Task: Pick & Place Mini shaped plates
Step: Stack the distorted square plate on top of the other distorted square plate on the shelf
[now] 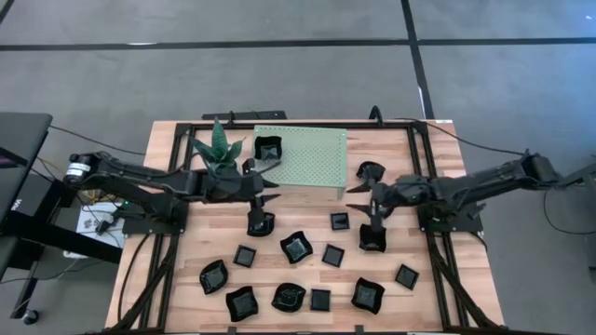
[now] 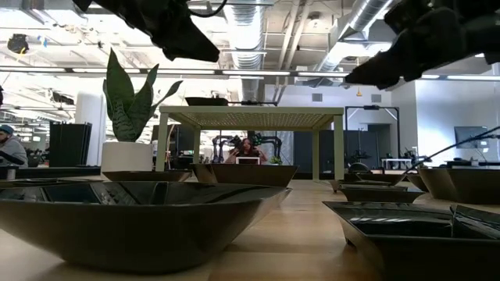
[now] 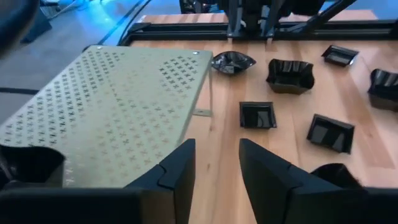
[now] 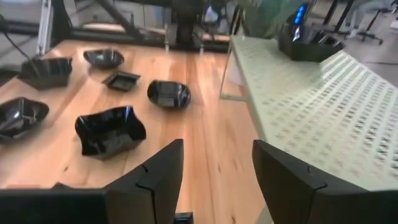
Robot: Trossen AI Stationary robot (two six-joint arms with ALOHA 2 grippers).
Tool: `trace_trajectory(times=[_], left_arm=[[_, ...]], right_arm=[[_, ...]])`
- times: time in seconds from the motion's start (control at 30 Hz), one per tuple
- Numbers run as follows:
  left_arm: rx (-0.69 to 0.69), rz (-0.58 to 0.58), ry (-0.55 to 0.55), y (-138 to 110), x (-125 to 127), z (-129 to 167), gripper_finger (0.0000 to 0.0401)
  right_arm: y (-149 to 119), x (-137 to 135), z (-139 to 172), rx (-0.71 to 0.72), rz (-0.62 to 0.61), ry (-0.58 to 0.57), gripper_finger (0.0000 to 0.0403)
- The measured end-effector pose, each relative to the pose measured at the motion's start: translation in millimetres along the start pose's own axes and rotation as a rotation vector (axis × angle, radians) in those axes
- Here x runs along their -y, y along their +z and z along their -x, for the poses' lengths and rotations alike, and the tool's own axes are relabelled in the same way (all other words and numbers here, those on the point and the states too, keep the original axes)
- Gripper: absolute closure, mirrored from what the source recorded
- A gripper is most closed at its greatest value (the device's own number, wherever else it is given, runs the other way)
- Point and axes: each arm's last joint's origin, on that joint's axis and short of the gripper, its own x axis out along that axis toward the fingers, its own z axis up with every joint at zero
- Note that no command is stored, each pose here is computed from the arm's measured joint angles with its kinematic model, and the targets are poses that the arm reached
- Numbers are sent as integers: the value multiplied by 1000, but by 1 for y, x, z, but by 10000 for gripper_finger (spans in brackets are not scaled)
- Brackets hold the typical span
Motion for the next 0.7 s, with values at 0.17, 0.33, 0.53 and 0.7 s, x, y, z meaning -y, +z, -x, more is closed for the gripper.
trace_trajectory(times=[0.17,0.33,0.53,0.7], left_arm=[[30,8,-17,3,5,1,264],[40,47,-30,4,8,2,269],[40,71,-37,4,10,3,276],[40,71,-36,4,10,3,281]], right_arm=[[23,-15,-9,-19,-18,74,215],[32,-43,-14,-216,-111,177,218],[28,-79,-7,-502,-205,232,228],[3,-95,1,-747,-308,146,236]])
